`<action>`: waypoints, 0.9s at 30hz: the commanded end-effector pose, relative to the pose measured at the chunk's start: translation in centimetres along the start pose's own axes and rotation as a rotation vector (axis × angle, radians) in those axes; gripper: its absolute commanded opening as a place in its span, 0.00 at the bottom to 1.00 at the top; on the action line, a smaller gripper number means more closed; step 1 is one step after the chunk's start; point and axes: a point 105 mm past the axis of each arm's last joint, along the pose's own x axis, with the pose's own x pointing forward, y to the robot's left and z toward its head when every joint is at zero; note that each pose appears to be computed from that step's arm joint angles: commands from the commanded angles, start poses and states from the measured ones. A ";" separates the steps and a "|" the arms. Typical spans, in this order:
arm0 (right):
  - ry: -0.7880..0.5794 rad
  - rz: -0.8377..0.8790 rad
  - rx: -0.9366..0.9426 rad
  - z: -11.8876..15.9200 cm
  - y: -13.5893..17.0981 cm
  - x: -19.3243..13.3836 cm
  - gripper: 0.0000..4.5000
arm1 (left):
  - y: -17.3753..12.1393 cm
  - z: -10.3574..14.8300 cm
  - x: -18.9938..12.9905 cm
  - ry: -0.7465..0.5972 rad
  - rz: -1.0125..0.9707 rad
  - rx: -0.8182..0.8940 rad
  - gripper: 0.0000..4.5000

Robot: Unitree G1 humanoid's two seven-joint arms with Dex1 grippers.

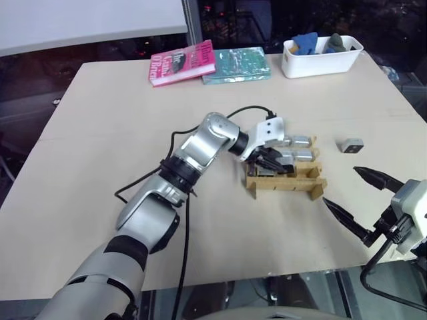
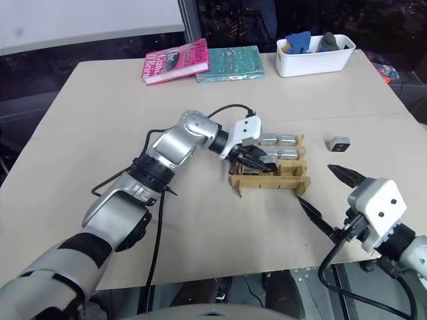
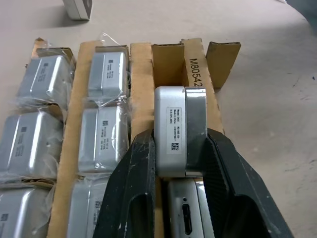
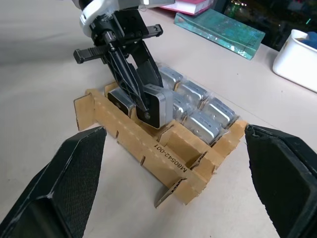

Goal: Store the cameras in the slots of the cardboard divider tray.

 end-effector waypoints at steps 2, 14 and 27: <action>-0.024 -0.001 -0.033 0.6 0.1 0.0 1.00 | -0.1 0.7 -0.1 0.001 -0.010 0.031 0.40; 0.154 -0.057 -0.175 -2.2 -3.8 1.6 1.00 | -1.0 4.5 -6.3 -0.391 0.194 -0.025 0.98; 0.434 0.092 -0.283 -6.2 -15.7 6.3 1.00 | -10.0 1.4 -13.6 -0.668 0.342 -0.123 0.98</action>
